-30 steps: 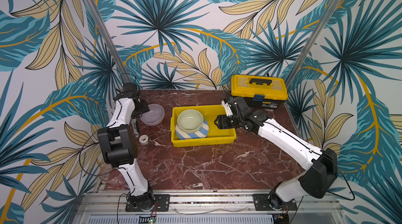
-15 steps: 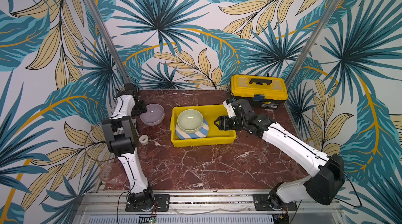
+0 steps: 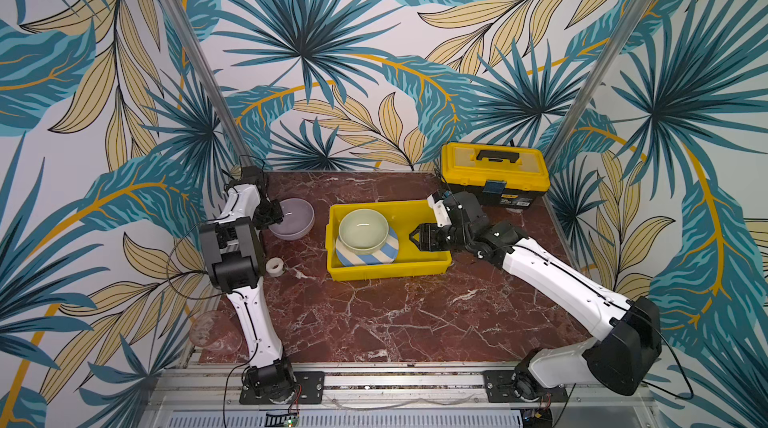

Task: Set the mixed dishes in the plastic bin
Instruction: 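Grip the lavender bowl rim with the left gripper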

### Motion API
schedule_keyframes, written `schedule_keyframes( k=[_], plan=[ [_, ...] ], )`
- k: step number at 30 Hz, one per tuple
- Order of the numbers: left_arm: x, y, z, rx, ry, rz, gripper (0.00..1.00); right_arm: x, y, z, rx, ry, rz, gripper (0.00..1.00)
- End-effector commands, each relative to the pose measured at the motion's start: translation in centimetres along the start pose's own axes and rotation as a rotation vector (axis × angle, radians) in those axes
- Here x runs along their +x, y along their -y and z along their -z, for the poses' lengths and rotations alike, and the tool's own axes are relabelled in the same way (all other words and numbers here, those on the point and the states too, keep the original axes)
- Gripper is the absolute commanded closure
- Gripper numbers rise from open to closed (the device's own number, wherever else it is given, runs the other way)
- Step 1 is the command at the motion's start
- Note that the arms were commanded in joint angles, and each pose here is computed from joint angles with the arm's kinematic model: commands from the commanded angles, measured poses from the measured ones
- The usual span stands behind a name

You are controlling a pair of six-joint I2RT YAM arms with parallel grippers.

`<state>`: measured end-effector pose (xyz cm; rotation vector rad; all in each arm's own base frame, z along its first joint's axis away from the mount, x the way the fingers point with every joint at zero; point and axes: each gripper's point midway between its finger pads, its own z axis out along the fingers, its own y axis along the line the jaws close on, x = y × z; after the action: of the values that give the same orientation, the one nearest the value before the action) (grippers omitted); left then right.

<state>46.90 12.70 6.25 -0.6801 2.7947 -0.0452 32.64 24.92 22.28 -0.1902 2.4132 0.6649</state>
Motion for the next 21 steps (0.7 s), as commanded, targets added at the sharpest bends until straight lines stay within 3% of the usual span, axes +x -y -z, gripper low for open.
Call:
schedule_keyframes(
  k=[1, 21],
  plan=[
    [-0.17, -0.72, -0.03, -0.001, -0.013, -0.001, 0.6, -0.02, -0.11, 0.31, -0.013, 0.012, -0.011, 0.32],
    [-0.3, -0.29, 0.29, 0.044, -0.018, 0.027, 0.88, -0.22, -0.12, 0.17, -0.007, 0.011, -0.015, 0.32]
  ],
)
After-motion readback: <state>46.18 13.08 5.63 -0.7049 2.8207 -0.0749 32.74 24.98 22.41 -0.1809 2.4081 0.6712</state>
